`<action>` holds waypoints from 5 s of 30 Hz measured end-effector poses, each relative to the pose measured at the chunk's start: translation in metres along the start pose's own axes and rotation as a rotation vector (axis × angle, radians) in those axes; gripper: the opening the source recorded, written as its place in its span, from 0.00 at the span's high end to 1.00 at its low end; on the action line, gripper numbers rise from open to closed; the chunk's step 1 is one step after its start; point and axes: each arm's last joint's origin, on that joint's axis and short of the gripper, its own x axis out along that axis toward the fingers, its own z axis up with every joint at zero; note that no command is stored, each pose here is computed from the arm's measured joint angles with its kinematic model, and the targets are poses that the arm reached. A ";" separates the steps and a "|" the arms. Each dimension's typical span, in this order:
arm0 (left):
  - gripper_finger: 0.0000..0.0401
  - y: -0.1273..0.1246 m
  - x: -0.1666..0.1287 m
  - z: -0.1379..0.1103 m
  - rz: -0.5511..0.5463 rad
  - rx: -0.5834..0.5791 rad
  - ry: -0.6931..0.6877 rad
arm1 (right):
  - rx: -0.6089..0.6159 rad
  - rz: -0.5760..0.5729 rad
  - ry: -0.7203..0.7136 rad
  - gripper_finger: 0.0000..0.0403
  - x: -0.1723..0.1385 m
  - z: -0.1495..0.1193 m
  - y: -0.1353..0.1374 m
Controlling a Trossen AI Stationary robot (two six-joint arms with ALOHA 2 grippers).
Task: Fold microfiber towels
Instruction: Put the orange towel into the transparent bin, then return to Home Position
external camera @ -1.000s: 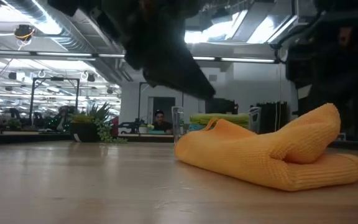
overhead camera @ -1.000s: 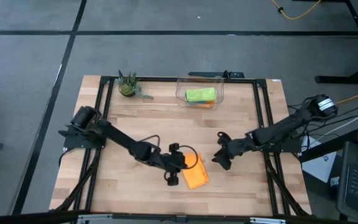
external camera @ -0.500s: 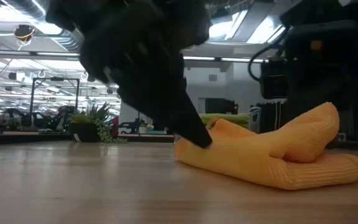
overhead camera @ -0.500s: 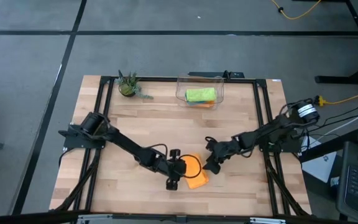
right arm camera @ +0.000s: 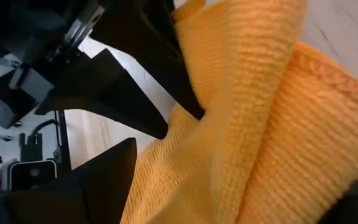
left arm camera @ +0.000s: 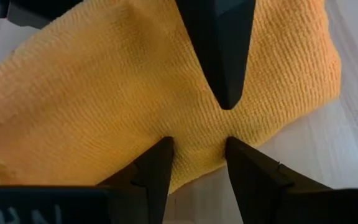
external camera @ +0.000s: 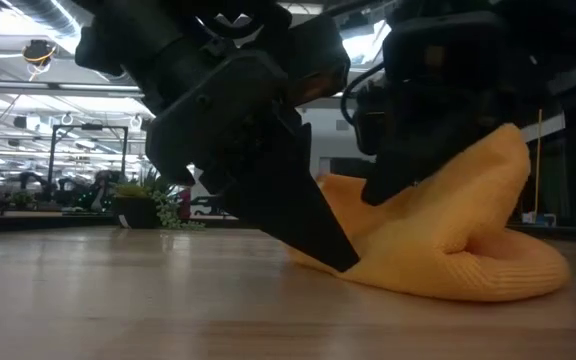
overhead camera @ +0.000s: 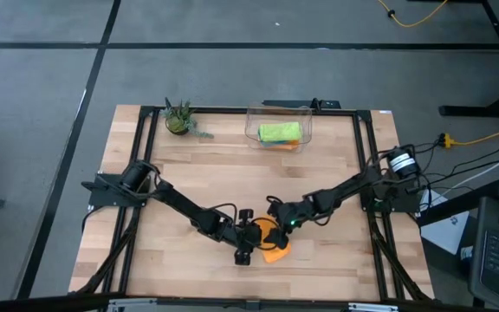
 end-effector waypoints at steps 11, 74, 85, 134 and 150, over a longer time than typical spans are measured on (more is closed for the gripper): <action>0.63 -0.005 -0.002 -0.002 -0.001 0.009 0.002 | -0.059 -0.041 0.011 0.63 0.000 -0.001 -0.003; 0.64 0.050 -0.084 0.052 0.169 -0.200 -0.077 | -0.940 -0.004 0.387 0.96 -0.236 0.301 -0.185; 0.64 0.050 -0.084 0.052 0.171 -0.200 -0.072 | -0.990 -0.048 0.360 0.87 -0.210 0.305 -0.185; 0.64 0.047 -0.085 0.046 0.178 -0.178 -0.024 | -0.439 -0.625 0.157 0.38 -0.271 0.326 -0.096; 0.64 0.047 -0.085 0.047 0.176 -0.185 -0.031 | -0.271 -0.490 0.122 0.39 -0.302 0.300 -0.055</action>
